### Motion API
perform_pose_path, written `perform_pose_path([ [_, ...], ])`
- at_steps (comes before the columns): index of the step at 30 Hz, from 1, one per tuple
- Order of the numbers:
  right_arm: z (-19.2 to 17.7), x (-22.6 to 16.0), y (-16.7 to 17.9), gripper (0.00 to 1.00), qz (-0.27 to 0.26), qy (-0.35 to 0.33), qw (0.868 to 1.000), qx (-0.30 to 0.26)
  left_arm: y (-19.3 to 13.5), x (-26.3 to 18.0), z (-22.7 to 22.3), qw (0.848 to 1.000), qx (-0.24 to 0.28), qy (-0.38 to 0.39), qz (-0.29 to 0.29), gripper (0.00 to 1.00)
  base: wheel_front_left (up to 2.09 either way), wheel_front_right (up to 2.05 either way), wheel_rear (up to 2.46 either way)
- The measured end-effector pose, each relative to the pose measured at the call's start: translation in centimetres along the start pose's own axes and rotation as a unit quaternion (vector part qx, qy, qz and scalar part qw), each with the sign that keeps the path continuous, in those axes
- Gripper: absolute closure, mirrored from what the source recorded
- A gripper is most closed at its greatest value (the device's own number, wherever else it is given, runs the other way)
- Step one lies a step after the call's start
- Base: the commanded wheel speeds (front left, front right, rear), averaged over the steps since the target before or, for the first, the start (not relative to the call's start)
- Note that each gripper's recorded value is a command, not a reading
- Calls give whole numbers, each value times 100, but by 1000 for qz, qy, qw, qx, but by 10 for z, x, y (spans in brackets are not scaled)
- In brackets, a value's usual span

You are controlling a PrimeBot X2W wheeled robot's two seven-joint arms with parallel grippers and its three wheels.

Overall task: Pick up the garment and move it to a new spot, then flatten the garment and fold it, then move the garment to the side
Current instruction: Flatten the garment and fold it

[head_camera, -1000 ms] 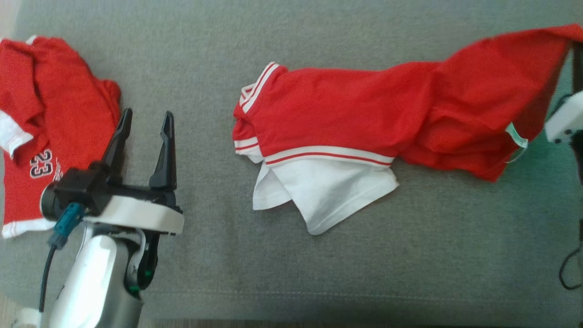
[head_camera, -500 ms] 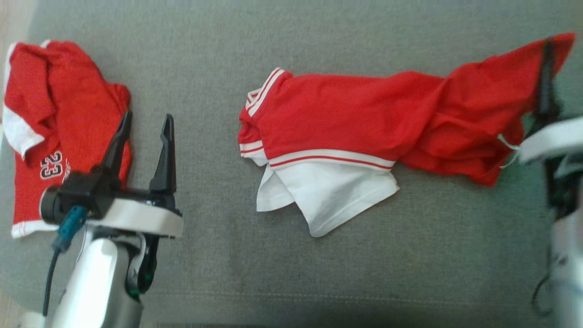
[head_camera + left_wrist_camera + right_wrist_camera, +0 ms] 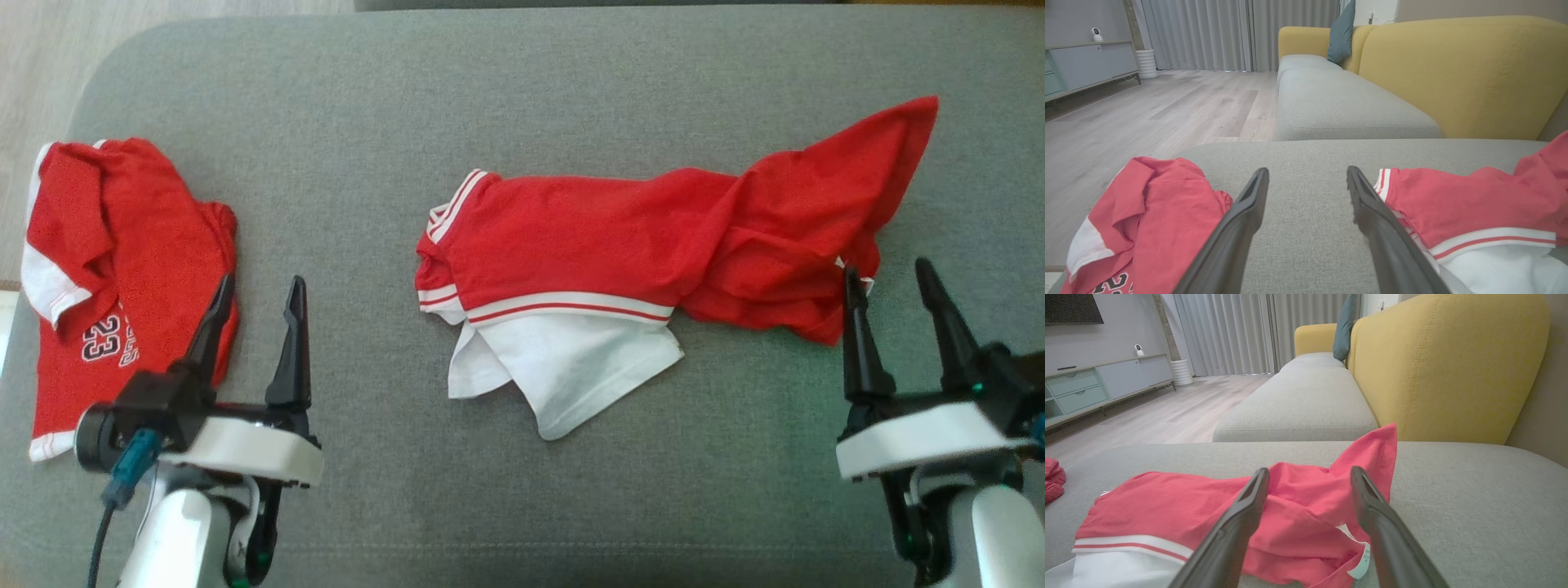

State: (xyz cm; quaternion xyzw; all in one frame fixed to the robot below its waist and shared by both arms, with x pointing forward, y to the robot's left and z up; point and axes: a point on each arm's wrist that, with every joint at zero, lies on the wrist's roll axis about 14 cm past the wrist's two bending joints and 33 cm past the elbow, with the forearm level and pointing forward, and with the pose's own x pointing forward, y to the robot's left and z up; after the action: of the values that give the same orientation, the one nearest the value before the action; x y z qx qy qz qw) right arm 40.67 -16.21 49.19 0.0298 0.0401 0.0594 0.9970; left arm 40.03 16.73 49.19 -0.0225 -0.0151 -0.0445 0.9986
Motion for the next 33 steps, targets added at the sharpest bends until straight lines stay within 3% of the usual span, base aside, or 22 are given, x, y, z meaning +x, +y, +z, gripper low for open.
perform_pose_path([
  [23, 2, -6, 4, 0, 5, -1, 1000, 22, -4, -5, -4, 1000, -2, 10, -1, 0, 0, 0, 0],
  [28, -1, -4, 5, 0, 7, 3, 1000, 22, -62, -12, -28, 991, -30, 83, -101, 0, 0, 0, 0],
  [33, -8, -3, 5, 0, 6, 15, 1000, 24, -129, -31, -57, 961, -76, 177, -199, 0, 0, 0, 0],
])
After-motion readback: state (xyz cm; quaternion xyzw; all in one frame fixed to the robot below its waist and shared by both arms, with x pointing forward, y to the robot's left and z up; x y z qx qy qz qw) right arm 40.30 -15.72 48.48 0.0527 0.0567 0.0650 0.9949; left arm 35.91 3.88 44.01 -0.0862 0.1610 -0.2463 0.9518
